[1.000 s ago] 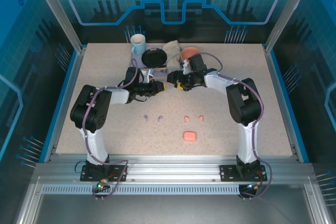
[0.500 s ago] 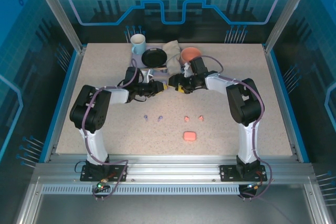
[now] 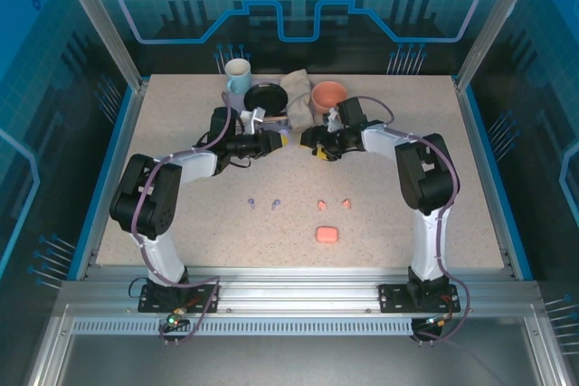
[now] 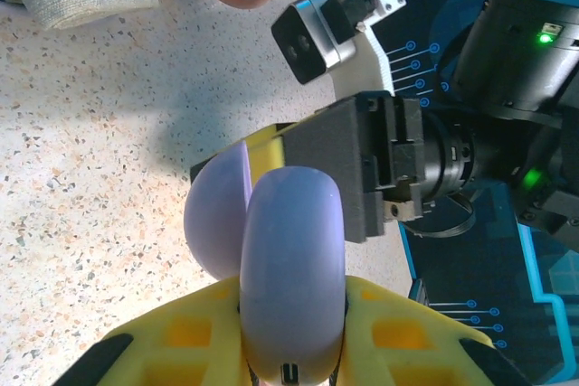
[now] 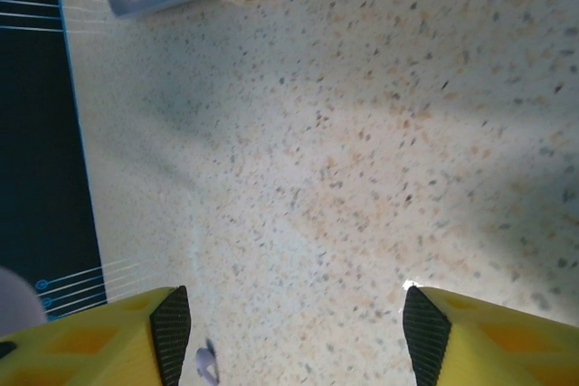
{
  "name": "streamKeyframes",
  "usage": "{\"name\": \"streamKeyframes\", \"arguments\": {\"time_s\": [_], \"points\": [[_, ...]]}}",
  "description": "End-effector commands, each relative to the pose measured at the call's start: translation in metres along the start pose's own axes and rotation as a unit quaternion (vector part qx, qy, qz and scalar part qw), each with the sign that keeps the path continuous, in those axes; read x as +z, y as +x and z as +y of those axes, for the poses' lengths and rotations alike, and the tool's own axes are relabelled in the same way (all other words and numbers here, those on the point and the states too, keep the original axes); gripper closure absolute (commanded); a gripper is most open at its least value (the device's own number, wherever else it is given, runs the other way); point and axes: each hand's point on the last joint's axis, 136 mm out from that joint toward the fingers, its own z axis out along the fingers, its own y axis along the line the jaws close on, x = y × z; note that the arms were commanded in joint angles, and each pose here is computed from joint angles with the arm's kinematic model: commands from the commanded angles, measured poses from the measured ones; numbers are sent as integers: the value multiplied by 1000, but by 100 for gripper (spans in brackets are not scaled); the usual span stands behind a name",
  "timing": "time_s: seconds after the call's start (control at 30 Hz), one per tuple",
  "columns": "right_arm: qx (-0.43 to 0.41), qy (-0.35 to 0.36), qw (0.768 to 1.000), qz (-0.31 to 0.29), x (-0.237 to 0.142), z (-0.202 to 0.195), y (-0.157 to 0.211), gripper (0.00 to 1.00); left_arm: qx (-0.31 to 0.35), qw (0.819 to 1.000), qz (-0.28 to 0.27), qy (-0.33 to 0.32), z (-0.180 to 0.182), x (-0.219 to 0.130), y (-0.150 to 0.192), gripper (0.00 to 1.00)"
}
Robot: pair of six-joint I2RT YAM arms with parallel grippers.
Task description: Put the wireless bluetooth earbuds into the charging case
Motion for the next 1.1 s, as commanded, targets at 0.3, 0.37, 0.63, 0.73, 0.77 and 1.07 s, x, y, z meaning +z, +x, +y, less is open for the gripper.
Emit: {"name": "streamKeyframes", "arguments": {"time_s": [0.3, 0.37, 0.63, 0.73, 0.77, 1.07], "points": [[56, -103, 993, -27, -22, 60, -2, 36, 14, 999, -35, 19, -9, -4, -11, 92], [54, -107, 993, -24, -19, 66, -1, 36, 12, 999, -37, 20, -9, -5, -11, 92], [40, -114, 993, -9, -12, 71, 2, 52, 10, 999, -40, 24, -11, -4, -13, 92], [29, -119, 992, -5, -11, 72, 3, 54, 8, 999, -39, 30, -12, -3, -14, 92], [25, -120, 992, -3, -10, 72, 4, 55, 7, 999, -37, 31, -12, -3, -14, 92], [12, -122, 992, 9, -2, 73, 0, 57, 6, 999, -32, 38, -15, -2, -14, 92]]}}
